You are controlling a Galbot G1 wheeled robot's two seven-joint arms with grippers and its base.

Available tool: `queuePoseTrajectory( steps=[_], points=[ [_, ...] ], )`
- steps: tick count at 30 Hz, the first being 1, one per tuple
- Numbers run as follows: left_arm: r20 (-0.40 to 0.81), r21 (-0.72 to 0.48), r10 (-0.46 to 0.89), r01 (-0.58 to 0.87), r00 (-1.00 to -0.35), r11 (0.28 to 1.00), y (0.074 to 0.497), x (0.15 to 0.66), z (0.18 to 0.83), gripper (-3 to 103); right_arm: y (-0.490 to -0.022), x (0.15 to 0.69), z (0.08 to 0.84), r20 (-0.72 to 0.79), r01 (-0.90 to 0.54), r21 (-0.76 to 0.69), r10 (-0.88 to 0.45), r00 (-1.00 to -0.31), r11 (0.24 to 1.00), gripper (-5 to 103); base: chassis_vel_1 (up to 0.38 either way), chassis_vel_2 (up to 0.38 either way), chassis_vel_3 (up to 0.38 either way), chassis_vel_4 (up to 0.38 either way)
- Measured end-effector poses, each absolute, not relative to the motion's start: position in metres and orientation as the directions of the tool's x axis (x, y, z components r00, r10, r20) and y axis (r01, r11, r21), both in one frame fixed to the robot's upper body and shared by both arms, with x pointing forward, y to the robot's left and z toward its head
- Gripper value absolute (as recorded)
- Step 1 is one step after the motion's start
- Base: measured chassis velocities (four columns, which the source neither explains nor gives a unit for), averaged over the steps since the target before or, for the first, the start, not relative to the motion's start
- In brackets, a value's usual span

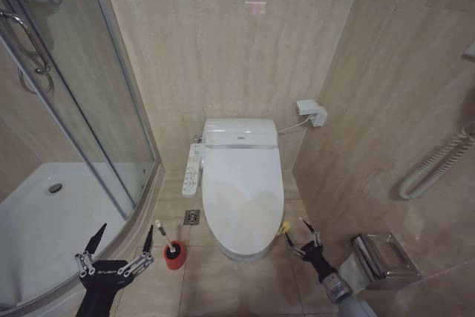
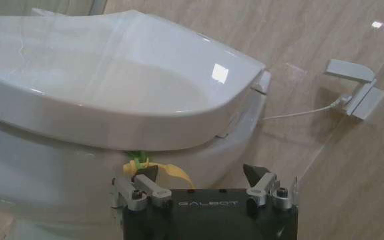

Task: Open the toilet lid, clean the toilet bowl with a toilet brush, close the toilet lid, and flush.

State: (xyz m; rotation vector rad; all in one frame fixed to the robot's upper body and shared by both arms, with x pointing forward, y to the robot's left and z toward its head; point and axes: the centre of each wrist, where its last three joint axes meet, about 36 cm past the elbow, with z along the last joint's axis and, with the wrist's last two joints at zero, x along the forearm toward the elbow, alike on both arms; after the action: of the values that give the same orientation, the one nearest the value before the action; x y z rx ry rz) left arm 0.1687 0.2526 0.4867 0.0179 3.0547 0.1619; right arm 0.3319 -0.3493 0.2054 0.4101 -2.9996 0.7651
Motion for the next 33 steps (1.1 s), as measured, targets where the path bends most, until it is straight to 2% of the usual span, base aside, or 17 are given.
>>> queuePoseTrajectory(
  steps=[33],
  points=[
    [-0.082,0.106,0.016,0.007,-0.997,0.994,0.253,0.169,0.487,100,-0.329,0.362,0.176,0.068,-0.205,-0.424,-0.195,-0.979,0.882,88,0.0,0.0,0.0,0.0]
  ],
)
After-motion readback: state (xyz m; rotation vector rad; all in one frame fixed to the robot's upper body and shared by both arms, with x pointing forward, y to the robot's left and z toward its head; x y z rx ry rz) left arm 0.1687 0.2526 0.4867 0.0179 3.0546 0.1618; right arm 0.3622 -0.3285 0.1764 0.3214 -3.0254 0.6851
